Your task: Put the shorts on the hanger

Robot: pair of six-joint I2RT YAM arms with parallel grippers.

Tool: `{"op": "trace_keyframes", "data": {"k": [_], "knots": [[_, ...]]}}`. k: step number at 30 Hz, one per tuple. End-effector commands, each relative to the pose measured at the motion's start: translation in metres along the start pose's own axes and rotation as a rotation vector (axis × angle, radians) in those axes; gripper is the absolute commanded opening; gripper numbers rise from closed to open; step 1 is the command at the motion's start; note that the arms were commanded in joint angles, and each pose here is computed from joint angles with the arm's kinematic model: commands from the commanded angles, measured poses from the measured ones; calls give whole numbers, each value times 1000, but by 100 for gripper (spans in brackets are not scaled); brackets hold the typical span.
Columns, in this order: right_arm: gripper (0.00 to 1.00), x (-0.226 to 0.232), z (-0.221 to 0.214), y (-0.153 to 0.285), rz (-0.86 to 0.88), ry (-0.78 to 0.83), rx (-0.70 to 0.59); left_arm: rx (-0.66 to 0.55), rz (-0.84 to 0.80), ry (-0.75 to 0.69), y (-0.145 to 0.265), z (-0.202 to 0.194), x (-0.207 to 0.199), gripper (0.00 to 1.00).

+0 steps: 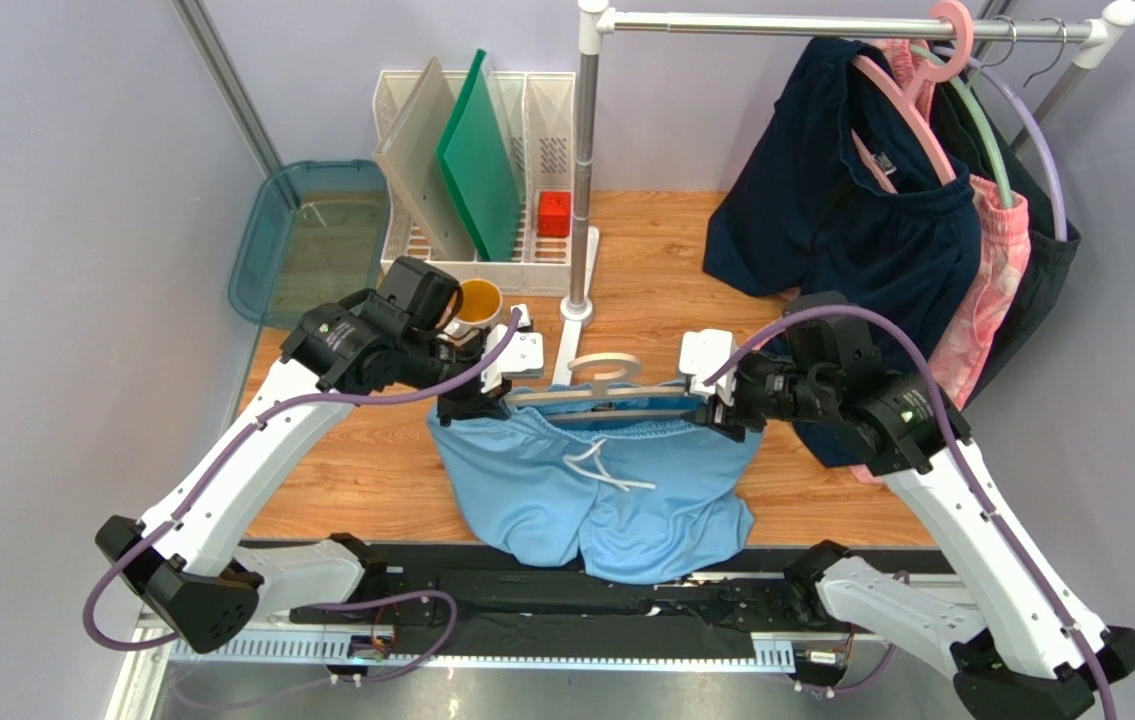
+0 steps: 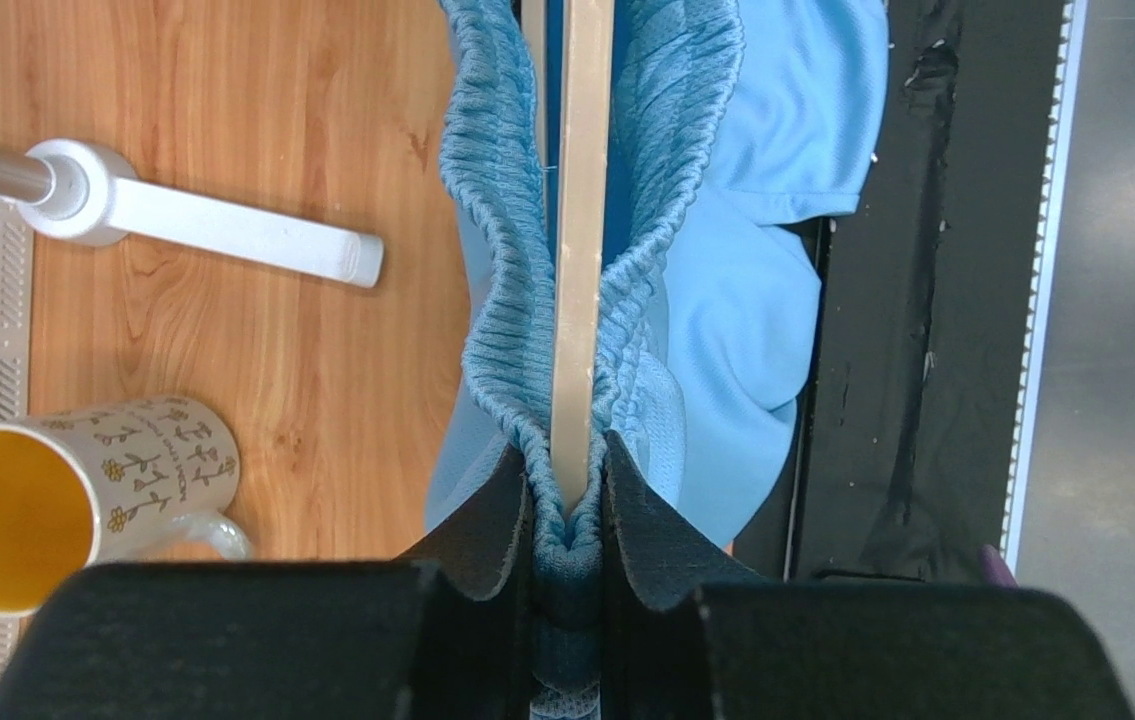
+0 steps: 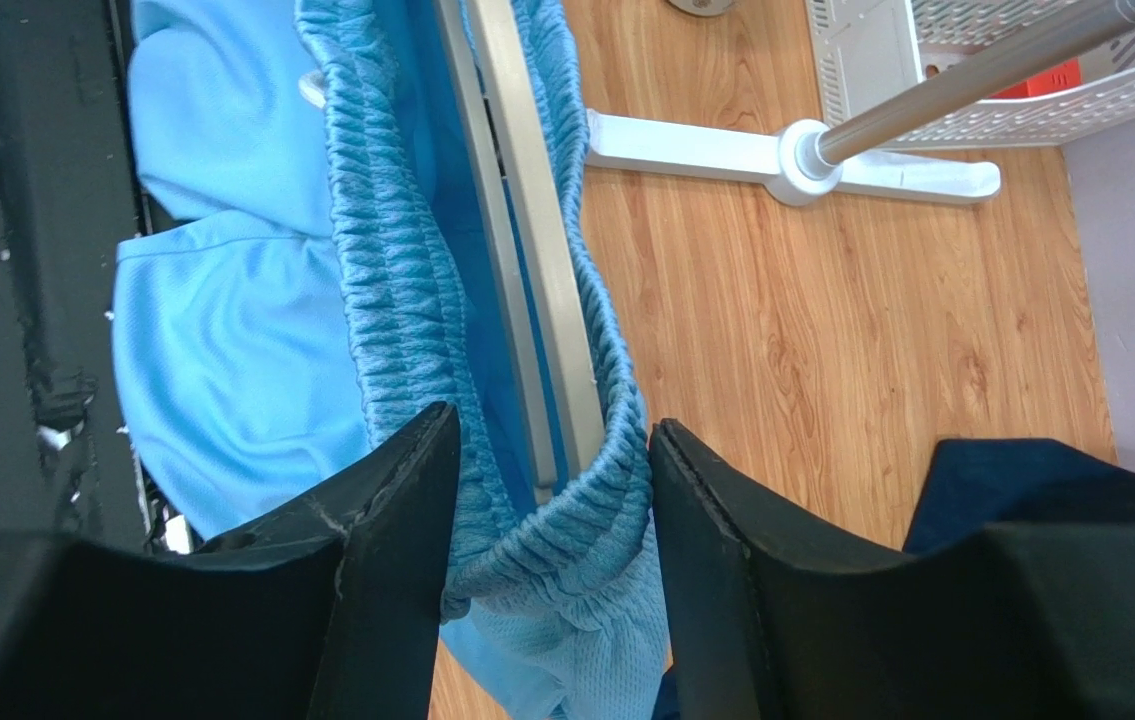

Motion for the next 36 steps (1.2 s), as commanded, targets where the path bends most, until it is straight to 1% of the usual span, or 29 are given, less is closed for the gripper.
{"op": "trace_keyframes", "data": {"k": [1, 2, 5, 7, 9, 11, 12, 16, 18, 20, 23, 26, 28, 29, 31, 32, 33, 34, 35, 36], "knots": [[54, -4, 22, 9, 17, 21, -56, -97, -30, -65, 6, 26, -2, 0], [56, -2, 33, 8, 38, 12, -100, -107, -32, -71, 8, 31, -1, 0], [61, -11, 59, 6, 47, -7, -173, -116, -36, -75, 7, 38, 2, 0], [61, -12, 72, 4, 67, -8, -205, -121, -41, -71, 6, 42, 3, 0], [61, -12, 77, -1, 90, -16, -215, -129, -40, -63, 6, 45, 5, 0], [59, -6, 82, -7, 120, -20, -236, -138, -46, -61, 6, 47, 4, 0], [56, -2, 83, -11, 140, -14, -241, -139, -46, -57, 6, 48, 4, 0], [47, 10, 77, -25, 179, 6, -235, -151, -45, -53, 6, 50, 4, 0], [42, 15, 66, -33, 194, 1, -213, -155, -40, -53, 8, 51, 3, 0], [40, 18, 56, -36, 195, 5, -188, -156, -35, -57, 10, 51, 3, 0], [40, 23, 45, -34, 180, 12, -165, -161, -32, -66, 10, 50, 1, 0], [31, 26, 39, -30, 165, 12, -155, -164, -30, -60, 9, 50, 2, 0], [12, 27, 35, -29, 155, -2, -140, -176, -34, -61, 9, 53, 2, 0], [0, 27, 34, -27, 145, -7, -138, -180, -38, -52, 9, 54, 1, 0], [0, 24, 35, -23, 117, -50, -128, -187, -33, -44, 9, 56, 2, 1], [0, 24, 36, -19, 103, -70, -129, -188, -32, -29, 10, 56, 2, 6], [0, 23, 37, -16, 90, -90, -125, -188, -26, -25, 11, 57, 2, 15], [0, 22, 36, -12, 73, -129, -117, -182, -3, -20, 12, 56, 5, 36], [0, 20, 36, -6, 53, -147, -118, -177, 18, -21, 14, 56, 8, 44], [0, 20, 33, -2, 36, -170, -103, -168, 67, -28, 17, 56, 16, 51]]}}
Point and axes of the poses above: each gripper's point midway between its finger pads, its own y axis back along the fingers, its own x axis along the line the jaws close on, z = x × y, the point moved 1 cm from there along y, back along the fingers, and after that the axes turned 1 degree about y, right-handed, at the moved point
